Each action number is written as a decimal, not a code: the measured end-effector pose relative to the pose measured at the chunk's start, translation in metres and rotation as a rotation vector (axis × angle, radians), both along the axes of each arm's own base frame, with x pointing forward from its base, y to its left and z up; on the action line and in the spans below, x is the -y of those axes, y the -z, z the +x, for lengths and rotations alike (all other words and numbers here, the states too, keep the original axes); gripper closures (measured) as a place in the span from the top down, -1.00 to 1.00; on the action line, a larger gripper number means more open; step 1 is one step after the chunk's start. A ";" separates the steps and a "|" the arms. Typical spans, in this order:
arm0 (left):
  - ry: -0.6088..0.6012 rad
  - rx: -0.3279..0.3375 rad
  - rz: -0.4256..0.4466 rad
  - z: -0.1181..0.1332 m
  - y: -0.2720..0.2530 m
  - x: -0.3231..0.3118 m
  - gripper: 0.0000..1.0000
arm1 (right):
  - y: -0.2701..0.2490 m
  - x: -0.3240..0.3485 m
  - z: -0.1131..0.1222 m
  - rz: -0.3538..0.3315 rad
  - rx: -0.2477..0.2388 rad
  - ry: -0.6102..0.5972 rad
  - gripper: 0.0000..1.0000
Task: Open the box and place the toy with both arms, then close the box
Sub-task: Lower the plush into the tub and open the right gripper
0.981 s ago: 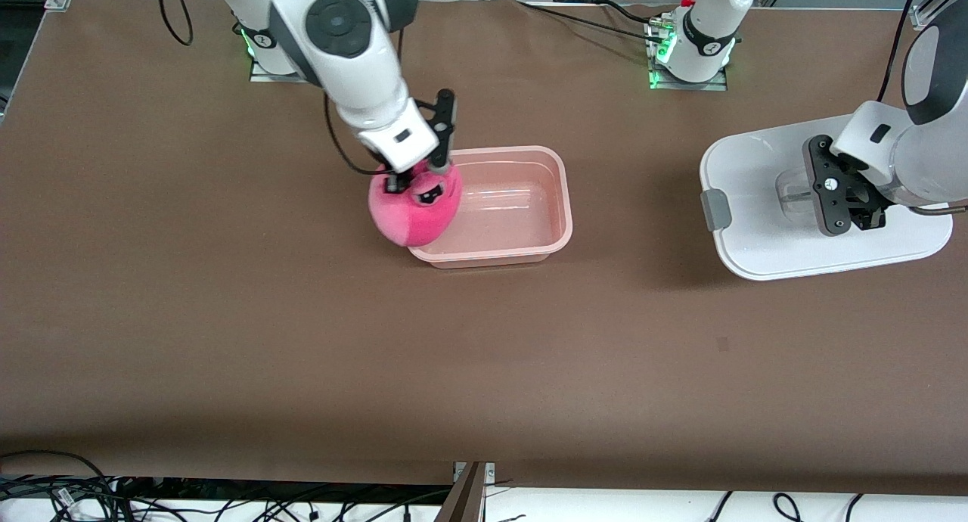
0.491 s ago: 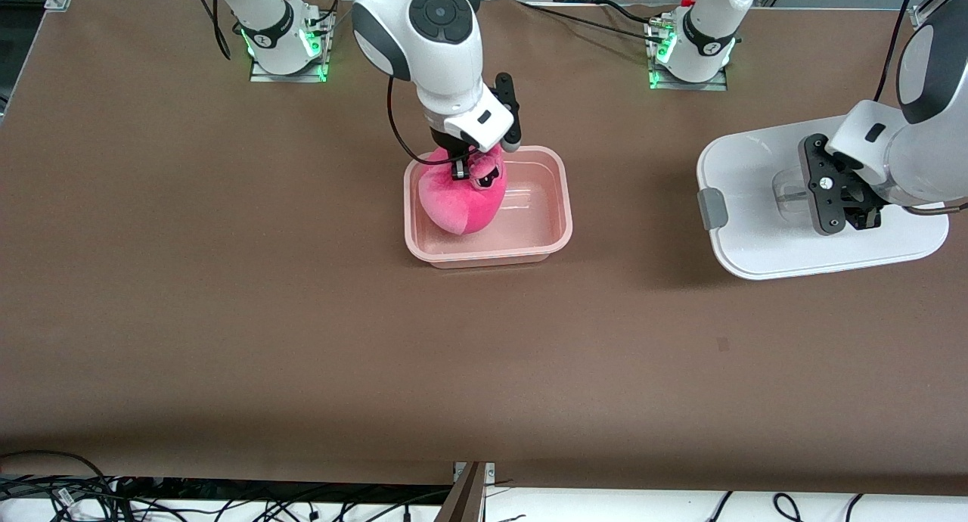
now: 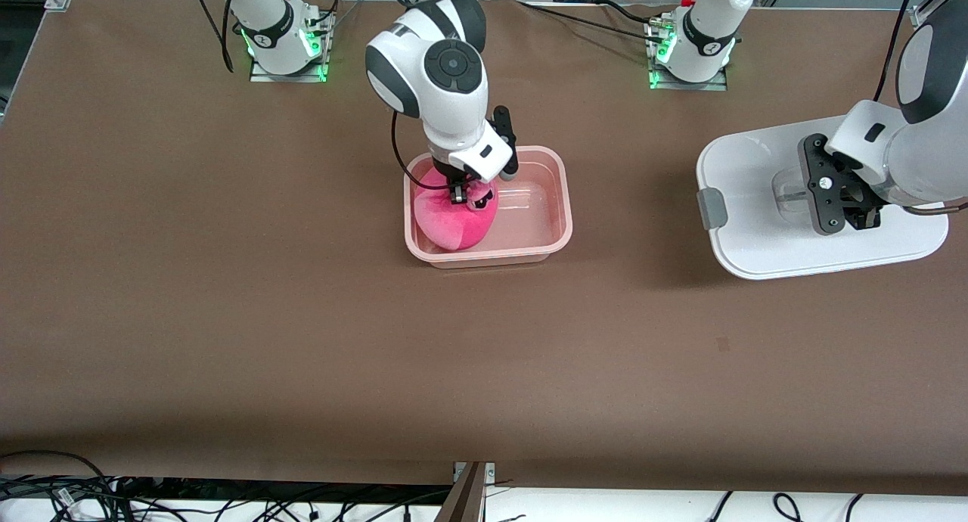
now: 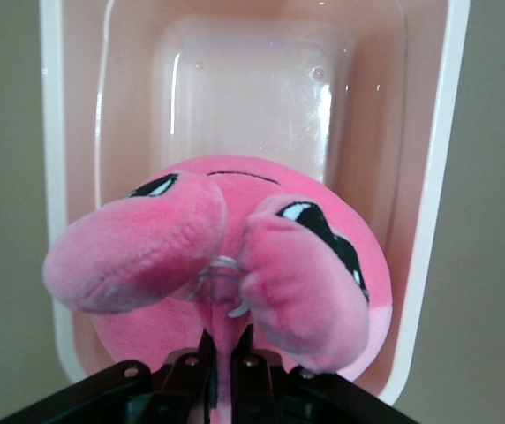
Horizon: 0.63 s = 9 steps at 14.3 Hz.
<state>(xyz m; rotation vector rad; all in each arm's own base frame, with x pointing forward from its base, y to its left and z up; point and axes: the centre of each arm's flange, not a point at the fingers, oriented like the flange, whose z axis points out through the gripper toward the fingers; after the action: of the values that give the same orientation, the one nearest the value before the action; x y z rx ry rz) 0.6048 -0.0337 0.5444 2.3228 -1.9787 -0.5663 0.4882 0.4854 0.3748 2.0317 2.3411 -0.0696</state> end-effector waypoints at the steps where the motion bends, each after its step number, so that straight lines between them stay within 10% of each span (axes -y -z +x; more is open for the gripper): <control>1: 0.000 0.000 0.000 0.000 0.000 0.000 -0.86 | 0.007 -0.001 0.002 0.002 0.001 0.001 -0.85; 5: 0.000 0.000 0.000 0.000 0.000 0.000 -0.86 | 0.048 -0.007 0.011 0.015 0.012 -0.004 -0.75; 9: -0.001 -0.007 0.001 -0.001 0.000 0.000 -0.86 | 0.078 -0.015 0.017 0.054 0.037 0.074 -0.05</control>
<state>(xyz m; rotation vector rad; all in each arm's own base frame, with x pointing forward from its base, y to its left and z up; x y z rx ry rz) 0.6039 -0.0336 0.5440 2.3189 -1.9746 -0.5745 0.5050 0.5005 0.2969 2.1242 2.2704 0.0289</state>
